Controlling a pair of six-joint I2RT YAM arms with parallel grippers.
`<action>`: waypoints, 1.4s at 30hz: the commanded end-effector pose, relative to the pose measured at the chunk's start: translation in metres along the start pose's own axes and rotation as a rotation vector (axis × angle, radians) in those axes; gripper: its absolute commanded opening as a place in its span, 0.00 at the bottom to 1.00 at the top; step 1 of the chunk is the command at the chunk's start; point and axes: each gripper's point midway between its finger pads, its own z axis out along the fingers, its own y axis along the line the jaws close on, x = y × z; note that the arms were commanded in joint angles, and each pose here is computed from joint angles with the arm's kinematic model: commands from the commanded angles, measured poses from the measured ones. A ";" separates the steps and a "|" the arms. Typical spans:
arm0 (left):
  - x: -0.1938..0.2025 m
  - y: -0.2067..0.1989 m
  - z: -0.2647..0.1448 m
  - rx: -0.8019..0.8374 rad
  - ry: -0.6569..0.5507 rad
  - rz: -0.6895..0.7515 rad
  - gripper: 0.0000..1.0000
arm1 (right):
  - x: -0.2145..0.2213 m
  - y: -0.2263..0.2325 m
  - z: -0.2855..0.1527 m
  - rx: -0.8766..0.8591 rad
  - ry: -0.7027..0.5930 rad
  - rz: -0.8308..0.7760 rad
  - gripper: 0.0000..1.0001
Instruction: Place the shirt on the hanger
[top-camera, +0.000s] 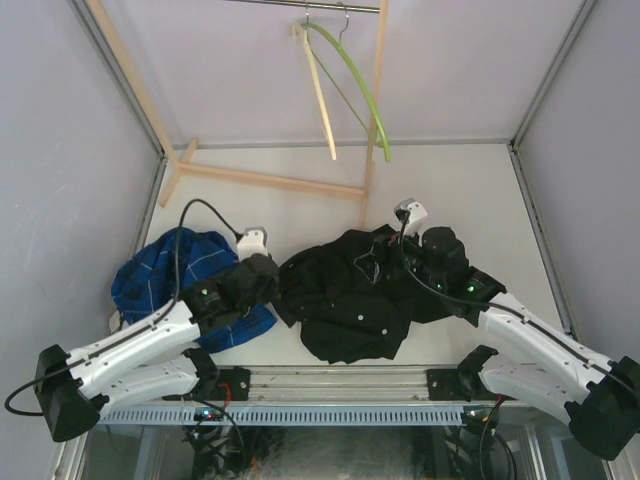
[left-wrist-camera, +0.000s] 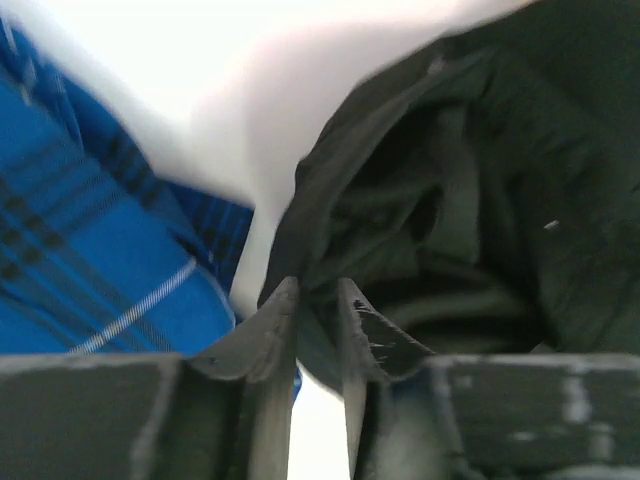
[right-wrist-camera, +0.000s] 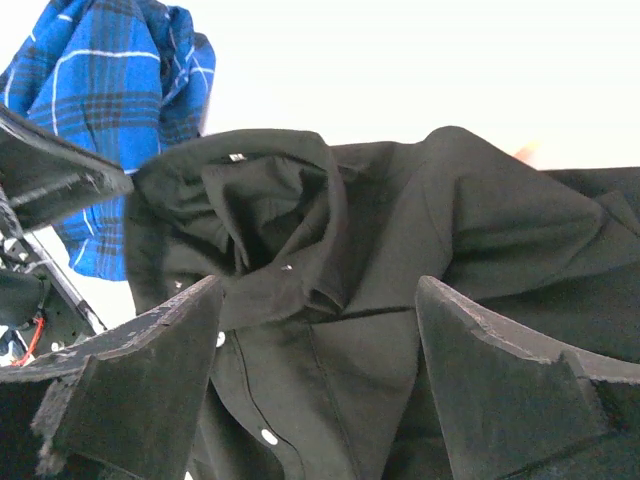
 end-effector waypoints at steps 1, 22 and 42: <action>0.050 0.012 0.010 -0.008 0.098 -0.159 0.37 | -0.004 0.003 0.001 -0.020 0.010 -0.033 0.77; 0.060 0.013 0.035 -0.042 0.079 -0.084 0.63 | 0.012 0.025 0.018 -0.088 0.085 -0.081 0.75; 0.077 0.028 0.033 -0.027 0.072 -0.120 0.60 | 0.043 0.021 0.116 -0.027 0.359 -0.258 0.61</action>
